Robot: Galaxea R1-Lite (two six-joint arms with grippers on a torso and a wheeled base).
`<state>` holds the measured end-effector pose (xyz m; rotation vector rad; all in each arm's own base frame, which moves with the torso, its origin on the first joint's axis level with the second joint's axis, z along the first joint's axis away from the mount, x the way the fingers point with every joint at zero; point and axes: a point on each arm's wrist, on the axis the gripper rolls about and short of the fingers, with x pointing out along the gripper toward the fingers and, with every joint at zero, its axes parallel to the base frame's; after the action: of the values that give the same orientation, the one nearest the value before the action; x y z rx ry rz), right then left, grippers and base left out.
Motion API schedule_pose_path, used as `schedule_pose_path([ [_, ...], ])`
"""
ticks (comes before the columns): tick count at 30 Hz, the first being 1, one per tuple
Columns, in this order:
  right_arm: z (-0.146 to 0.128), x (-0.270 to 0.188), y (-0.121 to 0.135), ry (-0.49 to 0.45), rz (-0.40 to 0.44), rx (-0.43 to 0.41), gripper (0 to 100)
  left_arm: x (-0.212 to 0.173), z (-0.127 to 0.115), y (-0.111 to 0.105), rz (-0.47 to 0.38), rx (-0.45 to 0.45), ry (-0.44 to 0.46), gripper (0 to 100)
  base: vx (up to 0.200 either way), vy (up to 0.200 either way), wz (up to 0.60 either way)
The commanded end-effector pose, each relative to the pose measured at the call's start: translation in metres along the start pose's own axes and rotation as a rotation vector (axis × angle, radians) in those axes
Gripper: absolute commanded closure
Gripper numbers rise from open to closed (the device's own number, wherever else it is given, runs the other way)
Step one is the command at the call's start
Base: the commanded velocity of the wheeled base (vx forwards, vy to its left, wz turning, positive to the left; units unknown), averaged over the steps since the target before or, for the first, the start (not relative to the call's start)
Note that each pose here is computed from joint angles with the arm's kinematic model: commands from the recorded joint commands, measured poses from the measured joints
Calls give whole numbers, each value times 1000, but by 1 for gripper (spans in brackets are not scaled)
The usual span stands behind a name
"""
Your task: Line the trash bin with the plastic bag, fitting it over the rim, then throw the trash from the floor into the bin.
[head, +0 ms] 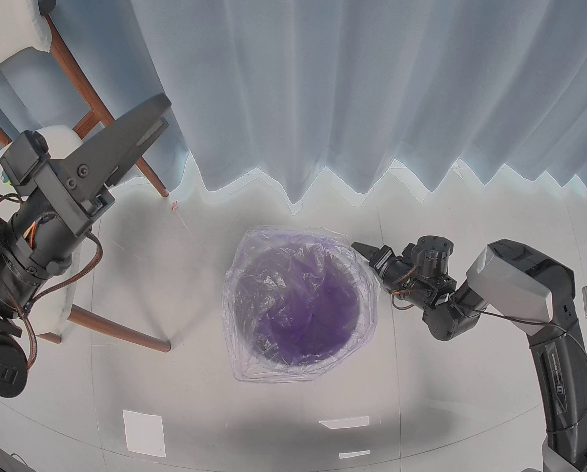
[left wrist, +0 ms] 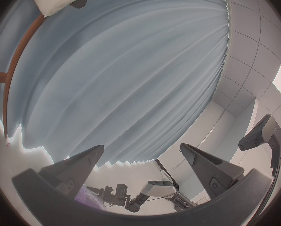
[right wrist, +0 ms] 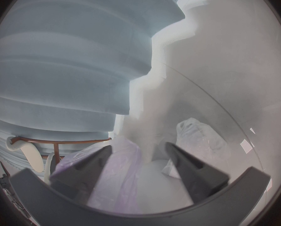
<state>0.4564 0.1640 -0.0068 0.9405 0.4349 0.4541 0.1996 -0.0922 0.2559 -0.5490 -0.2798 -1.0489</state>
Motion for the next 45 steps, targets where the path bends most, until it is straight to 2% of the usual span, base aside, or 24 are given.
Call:
schedule_pose_path([
  [1,15,-40,53,-33,41,13,0,7,-2,8,43,-23,18,0,0,0,0],
  [3,17,-51,62,-29,38,14,0,7,-4,9,50,-37,33,0,0,0,0],
  [5,27,-82,90,-44,59,17,0,9,-10,6,56,-85,68,0,0,0,0],
  [8,32,-103,102,-58,66,15,0,10,-18,2,52,-109,86,0,0,0,0],
  [12,54,-159,131,-154,125,-19,0,15,-43,5,105,-125,125,0,0,0,0],
  [14,56,-162,133,-164,135,-23,0,16,-45,7,113,-122,130,0,0,0,0],
  [15,68,-191,151,-236,213,-50,0,22,-65,25,180,-75,172,0,0,0,0],
  [16,68,-192,152,-238,216,-51,0,22,-67,26,185,-71,174,0,0,0,0],
  [20,74,-222,175,-288,276,-147,0,55,-120,85,364,18,213,0,0,0,0],
  [21,74,-222,175,-288,276,-147,0,55,-120,85,364,18,213,0,0,0,0],
  [22,74,-230,182,-301,295,-169,0,70,-140,109,441,43,197,0,0,0,0],
  [23,74,-230,182,-301,295,-169,0,70,-140,109,441,43,197,0,0,0,0],
  [24,75,-235,188,-308,314,-173,0,71,-157,123,507,41,231,0,0,0,0],
  [25,74,-236,190,-302,322,-174,0,70,-162,127,519,34,258,0,0,0,0],
  [29,72,-243,197,-273,331,-167,0,67,-169,134,552,24,301,0,0,0,0],
  [34,54,-245,209,-195,363,-150,0,69,-161,155,590,79,282,0,0,0,0],
  [41,51,-250,213,-193,381,-151,0,59,-145,171,647,129,264,0,0,0,0],
  [45,51,-249,213,-186,378,-148,0,47,-156,166,658,126,316,0,0,0,0],
])
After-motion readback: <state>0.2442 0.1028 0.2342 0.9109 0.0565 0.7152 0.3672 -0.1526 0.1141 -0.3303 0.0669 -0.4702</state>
